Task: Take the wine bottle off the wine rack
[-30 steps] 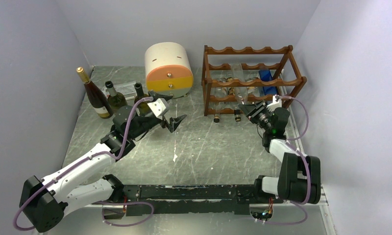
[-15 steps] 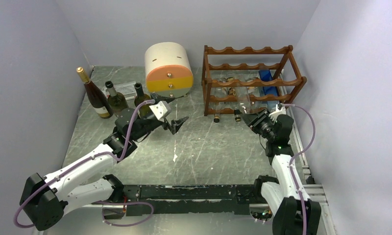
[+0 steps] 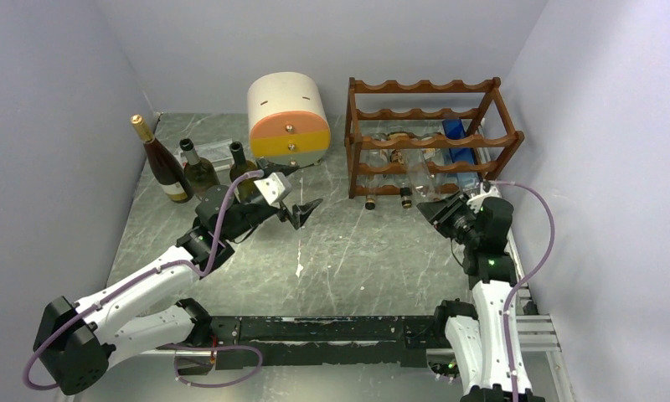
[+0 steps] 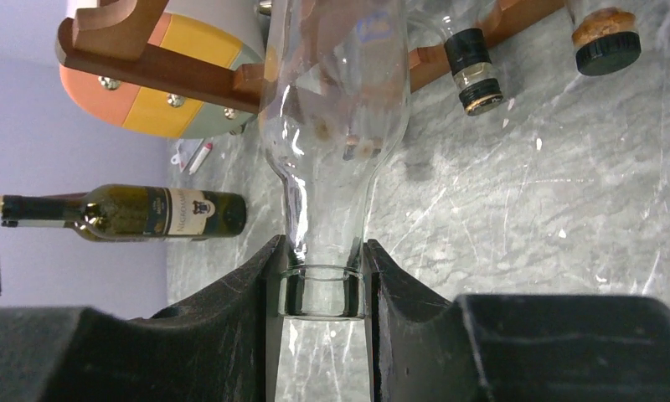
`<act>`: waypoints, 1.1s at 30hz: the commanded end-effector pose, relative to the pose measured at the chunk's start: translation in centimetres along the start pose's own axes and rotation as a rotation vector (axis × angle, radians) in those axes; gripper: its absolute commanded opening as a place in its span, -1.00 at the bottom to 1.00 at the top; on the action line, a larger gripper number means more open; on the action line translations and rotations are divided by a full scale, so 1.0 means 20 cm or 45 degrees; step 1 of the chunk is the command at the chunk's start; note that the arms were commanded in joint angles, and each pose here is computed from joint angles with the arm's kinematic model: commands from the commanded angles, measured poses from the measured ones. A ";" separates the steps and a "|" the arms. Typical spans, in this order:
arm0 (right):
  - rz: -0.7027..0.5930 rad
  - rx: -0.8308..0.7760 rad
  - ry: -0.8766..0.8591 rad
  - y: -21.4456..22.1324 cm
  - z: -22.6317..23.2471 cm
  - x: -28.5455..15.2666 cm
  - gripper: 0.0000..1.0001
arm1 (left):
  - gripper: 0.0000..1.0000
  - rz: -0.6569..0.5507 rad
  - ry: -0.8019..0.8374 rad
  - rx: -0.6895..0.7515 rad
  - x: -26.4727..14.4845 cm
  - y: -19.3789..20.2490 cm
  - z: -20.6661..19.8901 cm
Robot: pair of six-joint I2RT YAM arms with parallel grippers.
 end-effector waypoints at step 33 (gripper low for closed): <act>-0.045 0.022 0.101 -0.03 0.36 -0.44 -1.00 | 0.92 -0.027 -0.030 -0.063 0.02 -0.05 0.02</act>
Point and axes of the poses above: each gripper's point midway between its finger pads, its own x axis out along the fingers, its own z axis along the line the jaws close on, y = z × x, the point moved 10 cm from there along -x, back along the fingers, and after that the axes turned 15 degrees about x, right-handed, at the moved point
